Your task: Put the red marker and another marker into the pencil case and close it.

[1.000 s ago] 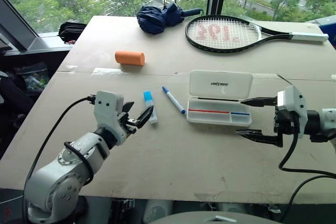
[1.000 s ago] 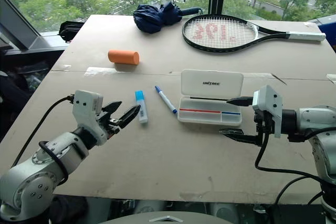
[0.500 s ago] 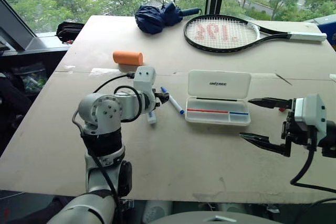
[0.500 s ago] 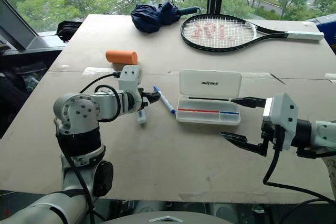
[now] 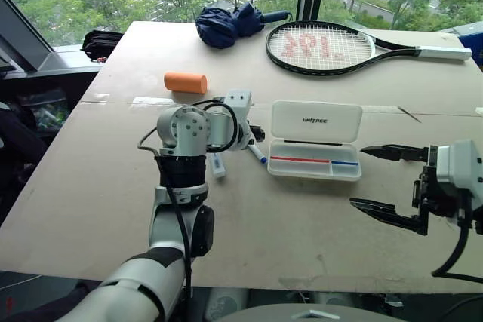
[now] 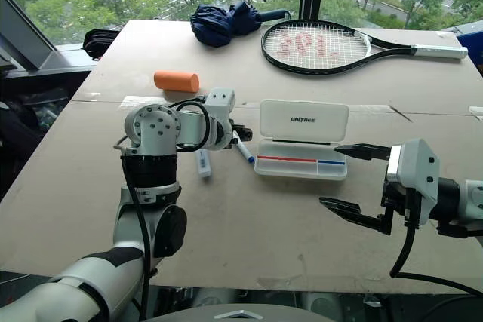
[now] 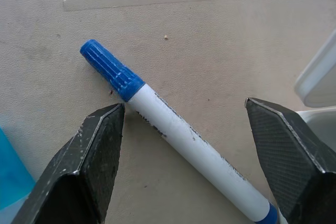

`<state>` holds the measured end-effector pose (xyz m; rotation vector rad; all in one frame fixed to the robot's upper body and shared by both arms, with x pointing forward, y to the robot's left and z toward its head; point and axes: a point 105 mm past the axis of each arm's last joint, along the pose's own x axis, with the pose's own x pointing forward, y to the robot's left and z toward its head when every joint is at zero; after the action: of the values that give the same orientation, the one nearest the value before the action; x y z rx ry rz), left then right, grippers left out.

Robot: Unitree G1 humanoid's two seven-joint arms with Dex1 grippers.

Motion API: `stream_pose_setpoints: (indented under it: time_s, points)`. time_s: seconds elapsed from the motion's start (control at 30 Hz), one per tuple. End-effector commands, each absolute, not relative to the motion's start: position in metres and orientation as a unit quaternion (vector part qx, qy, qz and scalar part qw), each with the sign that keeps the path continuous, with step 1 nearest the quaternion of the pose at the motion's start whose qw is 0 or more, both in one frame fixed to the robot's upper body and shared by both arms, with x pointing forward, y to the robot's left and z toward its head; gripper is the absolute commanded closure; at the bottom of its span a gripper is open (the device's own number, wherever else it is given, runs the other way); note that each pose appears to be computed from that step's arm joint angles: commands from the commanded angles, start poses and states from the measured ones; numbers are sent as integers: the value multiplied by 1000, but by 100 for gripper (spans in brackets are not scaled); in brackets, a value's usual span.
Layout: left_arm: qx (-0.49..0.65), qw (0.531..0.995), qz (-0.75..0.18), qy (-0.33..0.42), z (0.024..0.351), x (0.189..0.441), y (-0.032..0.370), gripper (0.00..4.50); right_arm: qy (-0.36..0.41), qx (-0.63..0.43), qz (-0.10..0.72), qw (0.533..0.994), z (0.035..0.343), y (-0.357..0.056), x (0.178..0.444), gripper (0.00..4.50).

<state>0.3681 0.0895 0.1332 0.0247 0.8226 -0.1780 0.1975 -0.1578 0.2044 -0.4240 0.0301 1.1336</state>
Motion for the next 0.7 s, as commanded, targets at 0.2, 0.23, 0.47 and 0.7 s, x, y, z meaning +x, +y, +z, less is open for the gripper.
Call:
stream_pose_setpoints:
  time_s: [0.2, 0.23, 0.47, 0.7]
  points:
    - [51, 892, -49, 446, 112, 368, 82, 78, -10, -222, 522, 823, 215, -156, 191, 7]
    - [54, 890, -48, 451, 109, 368, 80, 103, -9, -223, 521, 824, 215, -156, 191, 2]
    - [64, 886, -34, 457, 102, 367, 87, 369, -8, -226, 516, 826, 215, -156, 190, 0]
    - [67, 912, -69, 399, 123, 367, 107, 447, -4, -218, 509, 833, 213, -156, 191, 0]
